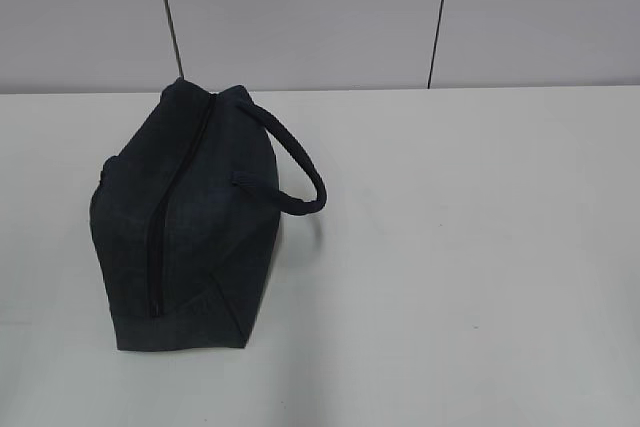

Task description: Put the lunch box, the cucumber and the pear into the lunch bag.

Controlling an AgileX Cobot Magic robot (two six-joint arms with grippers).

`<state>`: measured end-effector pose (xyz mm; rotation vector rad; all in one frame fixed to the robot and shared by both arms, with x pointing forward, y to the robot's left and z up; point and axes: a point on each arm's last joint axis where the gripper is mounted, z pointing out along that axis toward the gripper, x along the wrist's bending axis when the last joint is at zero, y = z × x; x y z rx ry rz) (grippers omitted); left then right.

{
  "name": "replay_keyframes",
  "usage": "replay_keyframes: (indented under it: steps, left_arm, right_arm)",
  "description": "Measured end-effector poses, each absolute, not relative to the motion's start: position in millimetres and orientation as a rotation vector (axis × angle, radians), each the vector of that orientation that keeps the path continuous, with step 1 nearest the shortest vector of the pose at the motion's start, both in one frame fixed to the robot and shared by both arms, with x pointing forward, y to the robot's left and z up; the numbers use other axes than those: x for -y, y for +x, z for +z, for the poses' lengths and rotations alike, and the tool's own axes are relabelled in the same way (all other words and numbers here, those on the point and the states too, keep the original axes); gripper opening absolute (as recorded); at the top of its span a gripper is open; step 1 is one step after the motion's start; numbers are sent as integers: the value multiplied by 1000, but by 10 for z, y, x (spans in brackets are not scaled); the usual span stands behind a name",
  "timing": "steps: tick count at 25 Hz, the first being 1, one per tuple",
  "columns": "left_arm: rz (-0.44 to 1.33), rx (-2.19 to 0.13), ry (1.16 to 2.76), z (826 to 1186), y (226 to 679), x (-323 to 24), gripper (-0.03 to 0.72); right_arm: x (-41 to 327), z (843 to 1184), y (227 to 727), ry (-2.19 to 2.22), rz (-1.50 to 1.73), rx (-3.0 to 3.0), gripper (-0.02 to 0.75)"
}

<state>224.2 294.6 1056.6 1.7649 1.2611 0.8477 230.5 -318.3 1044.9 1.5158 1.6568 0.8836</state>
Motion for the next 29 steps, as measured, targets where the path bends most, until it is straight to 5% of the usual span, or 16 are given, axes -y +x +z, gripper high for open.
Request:
replay_keyframes:
  steps: [29]
  left_arm:
    - [848, -1261, 1765, 10566, 2242, -2946, 241]
  right_arm:
    - [3180, 10450, 2299, 1539, 866, -1626, 235]
